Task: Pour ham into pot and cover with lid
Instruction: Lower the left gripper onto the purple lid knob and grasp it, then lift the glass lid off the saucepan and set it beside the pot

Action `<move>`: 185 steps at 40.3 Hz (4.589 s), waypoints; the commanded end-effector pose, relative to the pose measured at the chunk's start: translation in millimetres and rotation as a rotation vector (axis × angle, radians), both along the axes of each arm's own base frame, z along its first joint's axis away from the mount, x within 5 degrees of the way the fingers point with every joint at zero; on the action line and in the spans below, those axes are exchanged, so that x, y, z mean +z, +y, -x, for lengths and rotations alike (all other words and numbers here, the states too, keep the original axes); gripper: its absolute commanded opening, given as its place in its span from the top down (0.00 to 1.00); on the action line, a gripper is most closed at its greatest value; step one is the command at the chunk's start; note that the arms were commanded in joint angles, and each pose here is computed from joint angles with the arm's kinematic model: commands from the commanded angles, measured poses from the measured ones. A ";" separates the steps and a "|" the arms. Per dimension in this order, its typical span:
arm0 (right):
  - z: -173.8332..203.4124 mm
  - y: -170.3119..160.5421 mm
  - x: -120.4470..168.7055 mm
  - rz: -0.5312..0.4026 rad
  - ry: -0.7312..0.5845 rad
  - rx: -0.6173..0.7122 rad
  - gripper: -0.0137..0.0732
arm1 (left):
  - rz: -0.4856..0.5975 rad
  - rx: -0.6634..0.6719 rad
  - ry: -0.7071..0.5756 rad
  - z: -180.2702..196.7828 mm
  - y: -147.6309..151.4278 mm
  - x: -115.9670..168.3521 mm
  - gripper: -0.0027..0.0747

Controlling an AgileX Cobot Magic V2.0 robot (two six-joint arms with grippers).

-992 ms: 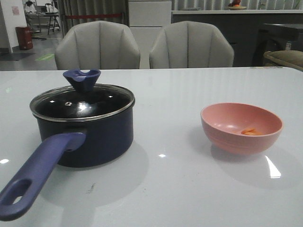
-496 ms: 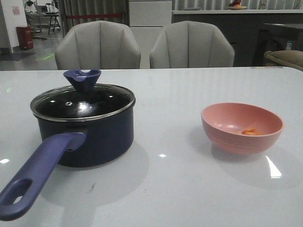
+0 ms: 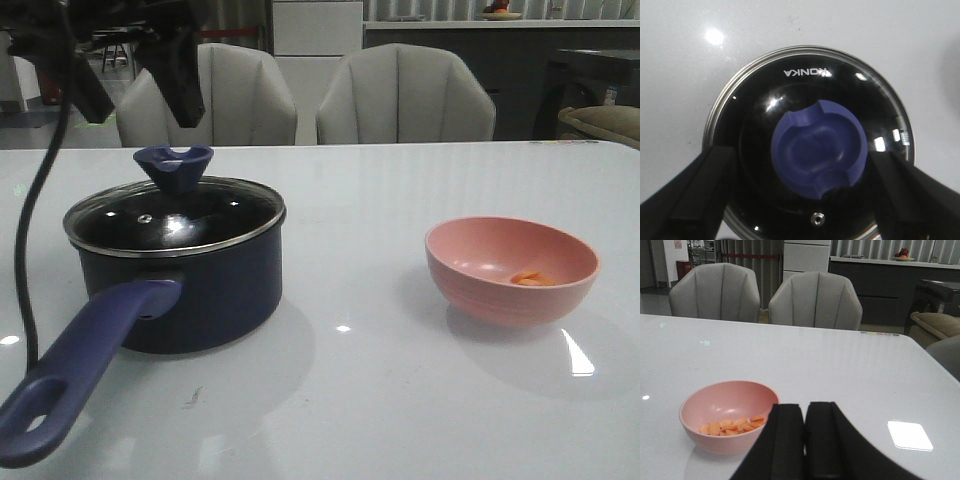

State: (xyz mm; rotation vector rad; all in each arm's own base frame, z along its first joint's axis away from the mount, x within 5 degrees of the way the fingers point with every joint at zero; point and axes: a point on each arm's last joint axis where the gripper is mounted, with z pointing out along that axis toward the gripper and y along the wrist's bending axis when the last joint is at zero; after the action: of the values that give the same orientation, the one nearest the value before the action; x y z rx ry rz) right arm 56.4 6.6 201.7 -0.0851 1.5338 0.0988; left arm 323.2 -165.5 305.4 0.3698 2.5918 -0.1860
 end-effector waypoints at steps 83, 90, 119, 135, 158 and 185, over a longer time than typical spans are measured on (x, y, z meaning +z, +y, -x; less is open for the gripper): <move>2.9 0.3 10.9 0.006 -0.118 0.004 0.67 | -0.026 0.359 -0.074 14.9 132.5 19.8 0.56; 2.9 0.3 10.9 0.006 -0.118 0.004 0.67 | -0.002 0.426 -0.037 20.0 164.2 -16.2 0.56; 2.9 0.3 10.9 0.006 -0.118 0.004 0.67 | 0.034 0.508 0.024 15.0 181.3 -97.6 0.56; 2.9 0.3 10.9 0.006 -0.118 0.004 0.67 | 0.024 0.509 0.077 10.4 181.5 -112.3 0.27; 2.9 0.3 10.9 0.006 -0.118 0.004 0.67 | 0.016 0.407 -0.059 26.6 158.1 -36.6 0.19; 2.9 0.3 10.9 0.006 -0.118 0.004 0.67 | 0.227 0.325 -0.654 177.3 149.7 40.6 0.19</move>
State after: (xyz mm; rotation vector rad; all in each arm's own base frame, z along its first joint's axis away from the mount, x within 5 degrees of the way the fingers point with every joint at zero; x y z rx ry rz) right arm 56.4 6.6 201.7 -0.0856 1.5337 0.0982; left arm 160.0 -15.4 333.2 -0.0769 2.0869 -0.1611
